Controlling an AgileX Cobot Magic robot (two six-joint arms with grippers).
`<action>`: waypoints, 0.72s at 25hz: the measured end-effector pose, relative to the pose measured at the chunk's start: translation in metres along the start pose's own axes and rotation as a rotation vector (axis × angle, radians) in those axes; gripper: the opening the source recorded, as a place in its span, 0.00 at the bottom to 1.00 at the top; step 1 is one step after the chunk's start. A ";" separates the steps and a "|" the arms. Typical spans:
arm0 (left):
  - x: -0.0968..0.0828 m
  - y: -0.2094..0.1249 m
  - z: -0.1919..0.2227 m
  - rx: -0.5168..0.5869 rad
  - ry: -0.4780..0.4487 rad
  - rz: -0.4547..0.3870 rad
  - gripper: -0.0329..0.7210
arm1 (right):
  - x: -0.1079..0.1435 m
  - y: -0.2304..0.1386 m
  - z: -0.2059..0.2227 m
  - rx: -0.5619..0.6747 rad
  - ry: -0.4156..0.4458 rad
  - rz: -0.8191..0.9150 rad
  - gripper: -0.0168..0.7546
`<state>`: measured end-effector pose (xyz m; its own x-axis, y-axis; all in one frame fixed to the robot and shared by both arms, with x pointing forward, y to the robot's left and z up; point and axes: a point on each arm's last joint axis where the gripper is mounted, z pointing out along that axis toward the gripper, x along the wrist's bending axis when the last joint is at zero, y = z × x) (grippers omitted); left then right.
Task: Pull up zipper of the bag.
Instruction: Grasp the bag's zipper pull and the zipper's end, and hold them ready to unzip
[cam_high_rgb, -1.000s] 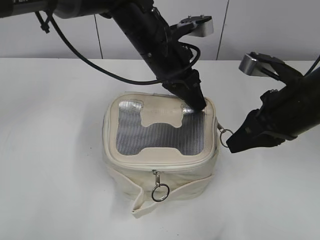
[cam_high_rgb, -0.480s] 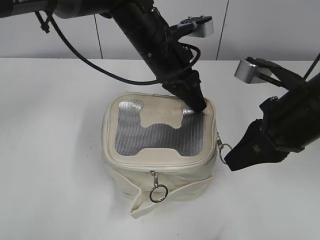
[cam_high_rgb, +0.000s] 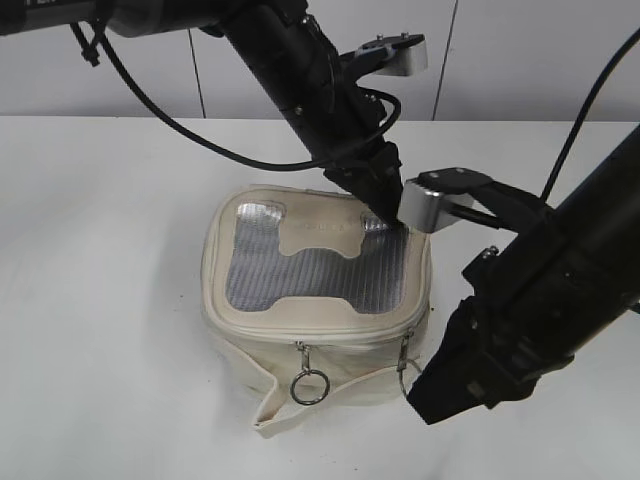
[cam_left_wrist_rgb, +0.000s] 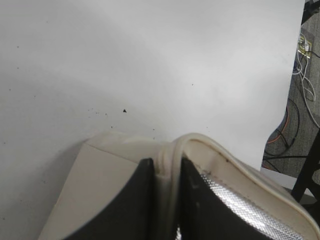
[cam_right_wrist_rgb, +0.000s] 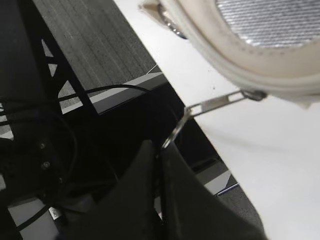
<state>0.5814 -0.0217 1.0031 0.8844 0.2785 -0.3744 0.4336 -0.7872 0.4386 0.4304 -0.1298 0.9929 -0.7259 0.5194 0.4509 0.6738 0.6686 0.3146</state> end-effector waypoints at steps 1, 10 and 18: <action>0.000 0.000 0.000 0.000 0.001 -0.001 0.18 | 0.003 0.000 0.002 0.009 0.007 -0.007 0.03; 0.000 0.000 0.000 0.000 0.001 -0.001 0.18 | 0.035 0.012 0.022 -0.067 -0.018 -0.111 0.03; 0.000 0.000 0.000 0.003 0.001 0.000 0.18 | 0.055 0.037 0.025 -0.153 -0.037 -0.204 0.03</action>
<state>0.5813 -0.0215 1.0029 0.8847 0.2788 -0.3736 0.4328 -0.7889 0.4362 0.4118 -0.0633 1.0085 -0.8515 0.4031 0.3355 0.5242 0.6743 0.5201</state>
